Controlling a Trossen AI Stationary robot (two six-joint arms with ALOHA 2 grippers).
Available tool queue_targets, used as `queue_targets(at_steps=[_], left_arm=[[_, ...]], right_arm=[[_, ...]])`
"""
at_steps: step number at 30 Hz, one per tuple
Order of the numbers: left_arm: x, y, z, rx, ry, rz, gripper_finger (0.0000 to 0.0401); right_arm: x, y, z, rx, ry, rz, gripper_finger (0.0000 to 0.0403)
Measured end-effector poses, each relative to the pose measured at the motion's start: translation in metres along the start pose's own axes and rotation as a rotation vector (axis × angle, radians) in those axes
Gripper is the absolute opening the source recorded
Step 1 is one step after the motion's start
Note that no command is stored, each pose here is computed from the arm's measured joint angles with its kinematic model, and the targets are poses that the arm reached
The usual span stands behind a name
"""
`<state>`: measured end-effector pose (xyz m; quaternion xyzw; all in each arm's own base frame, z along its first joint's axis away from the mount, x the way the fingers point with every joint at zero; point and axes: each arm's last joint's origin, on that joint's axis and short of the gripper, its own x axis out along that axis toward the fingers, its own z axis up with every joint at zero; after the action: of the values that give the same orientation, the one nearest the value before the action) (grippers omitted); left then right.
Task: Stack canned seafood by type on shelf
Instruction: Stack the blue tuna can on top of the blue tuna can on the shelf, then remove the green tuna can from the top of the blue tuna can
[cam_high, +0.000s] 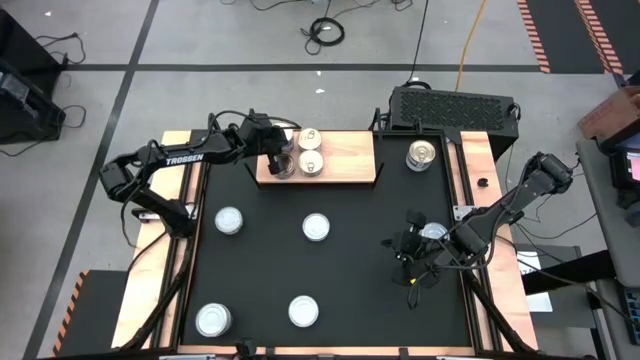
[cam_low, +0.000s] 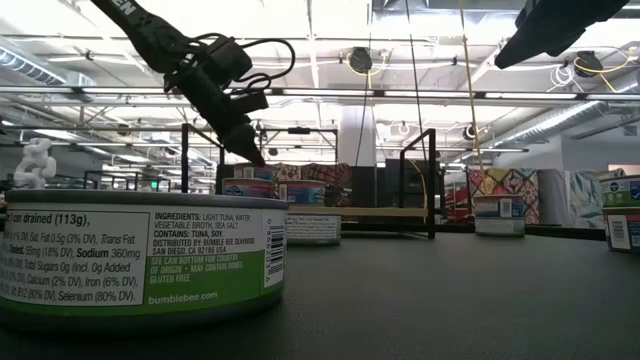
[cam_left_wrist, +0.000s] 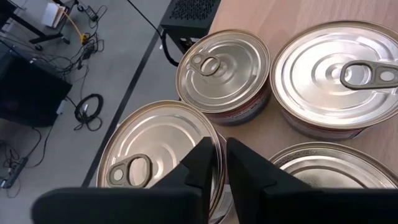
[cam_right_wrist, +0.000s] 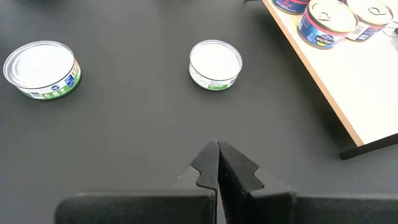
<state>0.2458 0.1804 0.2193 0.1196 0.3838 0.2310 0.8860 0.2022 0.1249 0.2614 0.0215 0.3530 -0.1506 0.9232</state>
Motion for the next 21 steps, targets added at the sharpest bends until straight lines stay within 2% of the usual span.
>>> queue_targets(at_steps=[10,17,21], left_arm=[[-0.009,-0.001,0.009,0.013,0.032,0.035,0.0101],[-0.050,-0.006,0.041,0.021,-0.085,0.036,0.0119],[-0.086,-0.015,0.054,-0.051,-0.112,-0.028,0.0119]], right_arm=[[0.000,0.000,0.000,0.000,0.000,0.000,0.0000],[0.000,0.000,0.000,-0.008,0.000,0.000,0.0000],[0.000,0.000,0.000,-0.009,0.002,0.000,0.0000]])
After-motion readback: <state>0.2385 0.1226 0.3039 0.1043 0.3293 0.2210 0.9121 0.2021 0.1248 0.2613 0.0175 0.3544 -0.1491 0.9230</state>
